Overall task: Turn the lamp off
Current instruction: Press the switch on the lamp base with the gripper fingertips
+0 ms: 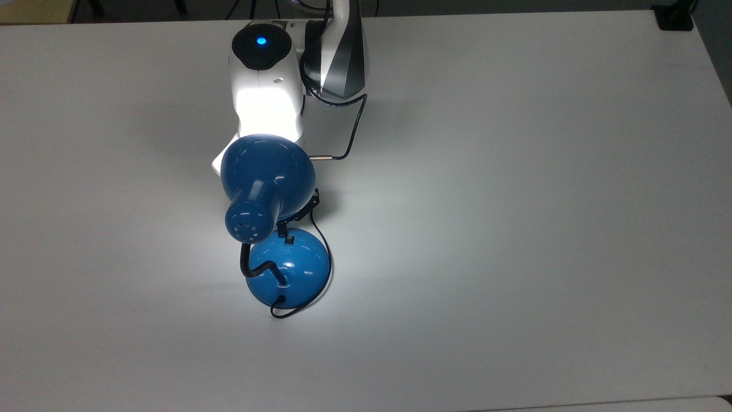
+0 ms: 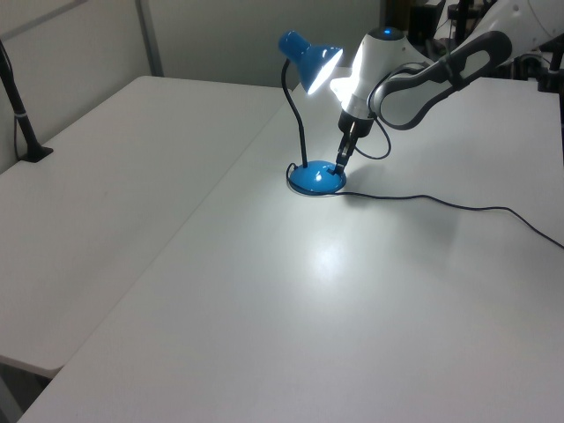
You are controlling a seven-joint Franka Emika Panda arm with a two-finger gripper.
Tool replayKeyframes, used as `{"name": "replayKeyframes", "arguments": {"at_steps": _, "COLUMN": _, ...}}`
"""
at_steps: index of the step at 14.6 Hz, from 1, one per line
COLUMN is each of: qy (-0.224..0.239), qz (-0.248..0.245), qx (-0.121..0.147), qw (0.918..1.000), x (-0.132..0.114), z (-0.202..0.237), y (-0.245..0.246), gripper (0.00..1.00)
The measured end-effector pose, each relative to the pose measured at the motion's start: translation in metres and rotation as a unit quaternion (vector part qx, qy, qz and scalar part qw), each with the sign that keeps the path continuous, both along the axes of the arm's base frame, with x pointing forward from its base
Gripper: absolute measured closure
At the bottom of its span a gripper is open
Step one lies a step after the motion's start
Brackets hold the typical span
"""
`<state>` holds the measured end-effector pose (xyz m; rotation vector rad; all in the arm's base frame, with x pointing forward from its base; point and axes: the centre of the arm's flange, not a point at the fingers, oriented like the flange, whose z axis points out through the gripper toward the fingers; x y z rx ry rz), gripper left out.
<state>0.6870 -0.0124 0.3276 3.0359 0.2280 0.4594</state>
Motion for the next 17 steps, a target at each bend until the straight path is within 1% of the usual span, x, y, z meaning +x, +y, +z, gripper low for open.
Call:
{"name": "replayKeyframes", "arguments": {"at_steps": 6, "qy": -0.002, "qz": 0.000, "qx": 0.000, "qw": 1.0000, "x": 0.001, "z": 0.001, "y": 0.001, "gripper": 0.99}}
{"name": "replayKeyframes", "arguments": {"at_steps": 11, "qy": -0.016, "qz": 0.005, "qx": 0.002, "qw": 0.9999, "x": 0.005, "z": 0.016, "y": 0.008, "gripper": 0.99}}
{"name": "replayKeyframes", "arguments": {"at_steps": 17, "qy": -0.011, "qz": 0.011, "qx": 0.004, "qw": 0.9999, "x": 0.004, "z": 0.010, "y": 0.015, "gripper": 0.99}}
